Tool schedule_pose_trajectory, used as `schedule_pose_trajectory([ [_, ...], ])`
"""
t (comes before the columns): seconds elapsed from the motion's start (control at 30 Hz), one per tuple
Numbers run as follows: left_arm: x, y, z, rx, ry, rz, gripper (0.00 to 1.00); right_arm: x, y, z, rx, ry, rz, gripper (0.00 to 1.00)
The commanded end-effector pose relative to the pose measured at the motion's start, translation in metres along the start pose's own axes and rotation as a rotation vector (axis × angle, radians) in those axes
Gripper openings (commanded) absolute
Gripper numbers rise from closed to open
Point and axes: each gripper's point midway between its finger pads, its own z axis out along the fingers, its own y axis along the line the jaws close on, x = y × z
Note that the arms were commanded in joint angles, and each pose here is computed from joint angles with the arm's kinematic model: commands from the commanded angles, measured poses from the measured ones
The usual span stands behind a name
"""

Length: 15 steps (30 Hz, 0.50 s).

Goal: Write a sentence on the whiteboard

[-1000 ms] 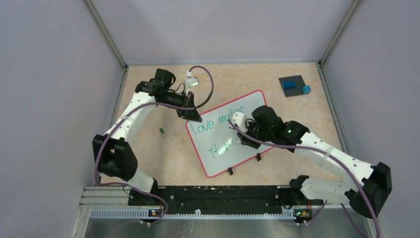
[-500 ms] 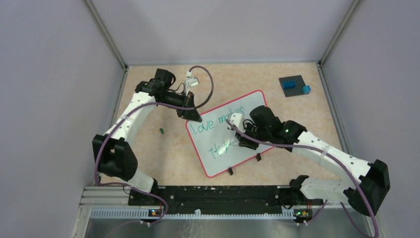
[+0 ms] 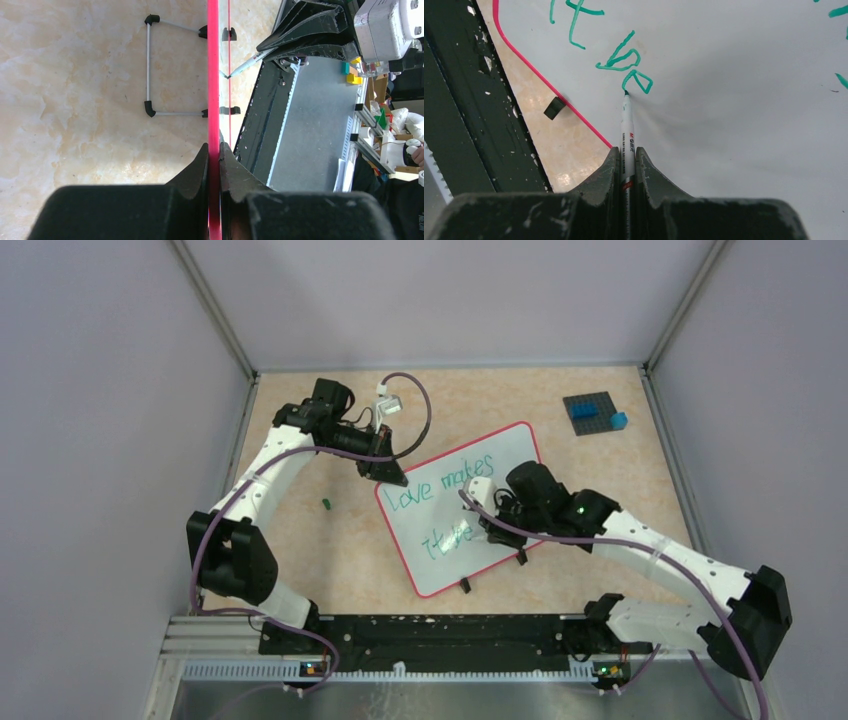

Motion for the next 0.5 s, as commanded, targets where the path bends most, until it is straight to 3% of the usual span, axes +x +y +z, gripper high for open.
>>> schedule_pose_trajectory([
  [0.0,-0.001,0.001,0.0,-0.008,-0.002,0.029,0.0,-0.007,-0.016,-0.012,0.084,-0.019,-0.028,0.0],
  [0.27,-0.002,0.0,0.0,-0.006,-0.004,0.029,0.0,-0.032,-0.013,-0.034,0.074,-0.097,-0.031,0.0],
  [0.47,-0.002,0.0,-0.001,-0.005,-0.005,0.03,0.0,-0.028,-0.026,-0.032,0.135,-0.08,-0.023,0.0],
])
